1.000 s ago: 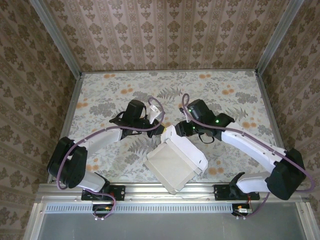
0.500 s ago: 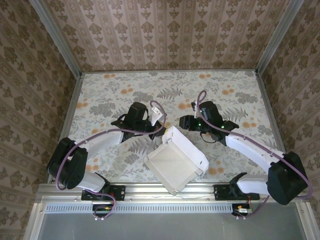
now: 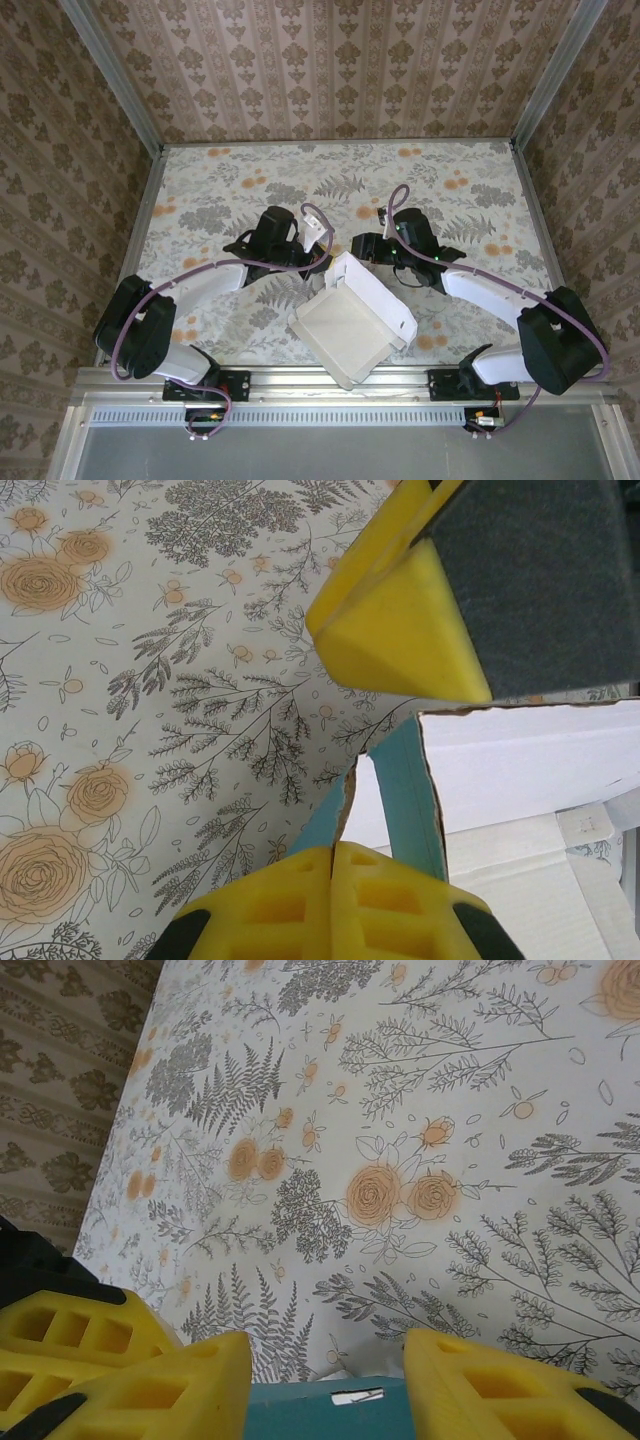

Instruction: Fold the paper box

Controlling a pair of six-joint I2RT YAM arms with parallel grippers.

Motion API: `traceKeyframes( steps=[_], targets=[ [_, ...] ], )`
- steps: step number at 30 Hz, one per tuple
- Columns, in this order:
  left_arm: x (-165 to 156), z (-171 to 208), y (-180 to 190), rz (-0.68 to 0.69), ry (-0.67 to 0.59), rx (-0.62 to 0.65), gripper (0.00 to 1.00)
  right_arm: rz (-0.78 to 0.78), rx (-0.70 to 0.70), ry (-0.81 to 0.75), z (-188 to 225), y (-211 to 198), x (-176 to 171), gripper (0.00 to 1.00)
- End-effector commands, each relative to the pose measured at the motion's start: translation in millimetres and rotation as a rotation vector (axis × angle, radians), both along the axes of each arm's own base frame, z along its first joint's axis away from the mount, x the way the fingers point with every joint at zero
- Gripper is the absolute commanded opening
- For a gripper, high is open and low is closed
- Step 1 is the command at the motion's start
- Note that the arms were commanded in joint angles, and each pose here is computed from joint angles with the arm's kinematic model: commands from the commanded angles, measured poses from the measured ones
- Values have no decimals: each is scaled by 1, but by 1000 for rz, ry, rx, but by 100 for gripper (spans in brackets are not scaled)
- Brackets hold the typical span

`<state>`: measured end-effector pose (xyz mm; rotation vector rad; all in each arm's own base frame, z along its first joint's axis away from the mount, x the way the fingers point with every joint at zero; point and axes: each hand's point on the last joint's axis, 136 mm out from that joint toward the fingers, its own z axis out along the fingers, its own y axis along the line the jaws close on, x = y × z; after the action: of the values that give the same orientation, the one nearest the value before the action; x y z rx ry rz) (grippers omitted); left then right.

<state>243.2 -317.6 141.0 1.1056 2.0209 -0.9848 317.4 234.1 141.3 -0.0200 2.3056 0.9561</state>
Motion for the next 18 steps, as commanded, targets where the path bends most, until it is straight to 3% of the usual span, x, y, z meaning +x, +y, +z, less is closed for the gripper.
traceKeyframes(
  steps=[1, 18],
  targets=[
    [-4, 0, 2, 11, 3, 3, 0, 26, 50, -14, 4, 9, -2, 46],
    [-7, 3, 5, 22, 3, 7, 0, 71, 53, -6, -11, 30, -8, 47]
  ],
)
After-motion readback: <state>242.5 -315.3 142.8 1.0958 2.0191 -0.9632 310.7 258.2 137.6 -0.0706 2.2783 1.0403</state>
